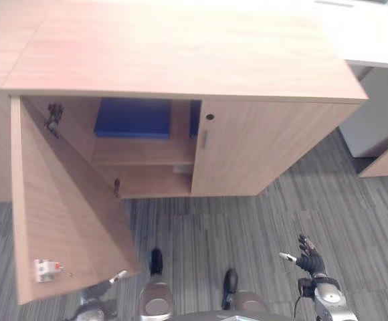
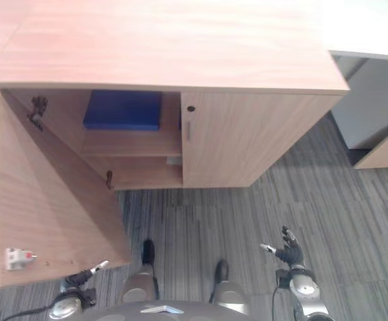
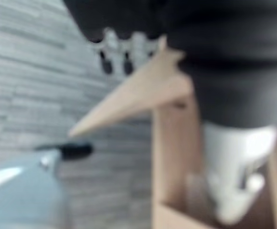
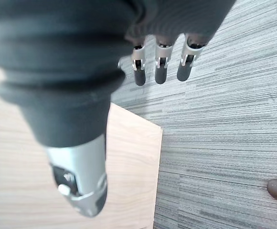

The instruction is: Put the empty folder in the office cabinet

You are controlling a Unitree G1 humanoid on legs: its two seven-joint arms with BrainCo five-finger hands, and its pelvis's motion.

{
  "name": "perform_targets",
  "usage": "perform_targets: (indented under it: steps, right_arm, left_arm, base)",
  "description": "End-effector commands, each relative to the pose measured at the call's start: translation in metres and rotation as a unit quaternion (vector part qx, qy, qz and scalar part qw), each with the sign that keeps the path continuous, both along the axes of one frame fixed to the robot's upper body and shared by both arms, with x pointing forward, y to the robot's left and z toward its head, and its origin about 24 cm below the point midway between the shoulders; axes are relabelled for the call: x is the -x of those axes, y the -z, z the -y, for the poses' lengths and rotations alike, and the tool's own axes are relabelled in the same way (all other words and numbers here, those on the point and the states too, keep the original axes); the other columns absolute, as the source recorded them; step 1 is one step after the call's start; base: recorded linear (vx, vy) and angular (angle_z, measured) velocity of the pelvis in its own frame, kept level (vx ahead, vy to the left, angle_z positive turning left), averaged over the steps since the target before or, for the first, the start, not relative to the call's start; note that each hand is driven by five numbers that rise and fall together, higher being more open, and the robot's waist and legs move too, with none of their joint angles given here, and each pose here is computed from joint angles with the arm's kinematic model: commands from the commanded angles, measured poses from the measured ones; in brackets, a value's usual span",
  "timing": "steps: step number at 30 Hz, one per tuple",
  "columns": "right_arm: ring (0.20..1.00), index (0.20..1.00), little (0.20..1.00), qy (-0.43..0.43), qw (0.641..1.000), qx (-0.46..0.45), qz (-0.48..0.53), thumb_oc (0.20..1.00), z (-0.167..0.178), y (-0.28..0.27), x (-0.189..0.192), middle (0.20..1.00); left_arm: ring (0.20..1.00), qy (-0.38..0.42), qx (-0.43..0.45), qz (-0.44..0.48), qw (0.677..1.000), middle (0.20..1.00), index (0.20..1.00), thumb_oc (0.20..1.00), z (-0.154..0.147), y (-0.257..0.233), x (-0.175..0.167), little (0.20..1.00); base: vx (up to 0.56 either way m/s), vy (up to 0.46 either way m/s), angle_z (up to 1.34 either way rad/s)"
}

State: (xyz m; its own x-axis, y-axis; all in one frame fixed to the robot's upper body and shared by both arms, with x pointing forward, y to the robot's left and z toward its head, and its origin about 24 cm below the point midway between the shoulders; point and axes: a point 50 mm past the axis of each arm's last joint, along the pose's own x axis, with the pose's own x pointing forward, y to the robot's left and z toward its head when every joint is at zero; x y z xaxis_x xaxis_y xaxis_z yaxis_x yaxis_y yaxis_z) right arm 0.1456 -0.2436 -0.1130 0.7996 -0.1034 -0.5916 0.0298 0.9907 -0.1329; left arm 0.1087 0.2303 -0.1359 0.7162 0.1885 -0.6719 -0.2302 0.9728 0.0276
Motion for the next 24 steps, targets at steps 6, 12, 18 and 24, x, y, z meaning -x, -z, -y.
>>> perform_targets:
  steps: [6,12,18,24]
  right_arm:
    - [1.000,1.000,1.000,-0.031,0.998,0.031,0.052,1.000,0.003,-0.016,-0.027,1.000]
    - [1.000,1.000,1.000,-0.057,0.997,0.044,0.033,1.000,0.006,-0.015,-0.022,1.000]
    - [1.000,1.000,1.000,-0.075,0.996,0.053,0.022,1.000,0.010,-0.016,-0.017,1.000]
    - [1.000,1.000,1.000,-0.090,0.994,0.064,0.022,1.000,0.011,-0.018,-0.019,1.000]
  left_arm:
    - [1.000,0.042,-0.026,0.183,0.982,1.000,1.000,1.000,0.000,-0.055,-0.110,1.000]
    - [1.000,0.016,-0.037,0.201,0.979,1.000,1.000,1.000,-0.004,-0.071,-0.134,1.000]
    - [1.000,-0.022,-0.045,0.209,0.977,1.000,1.000,1.000,-0.021,-0.084,-0.148,1.000]
    - [1.000,-0.087,-0.083,0.182,0.976,1.000,1.000,1.000,-0.049,-0.090,-0.149,1.000]
  base:
    - [0.10,0.013,-0.22]
    - [0.09,0.064,-0.27]
    - [0.06,0.053,-0.16]
    - [0.01,0.052,-0.05]
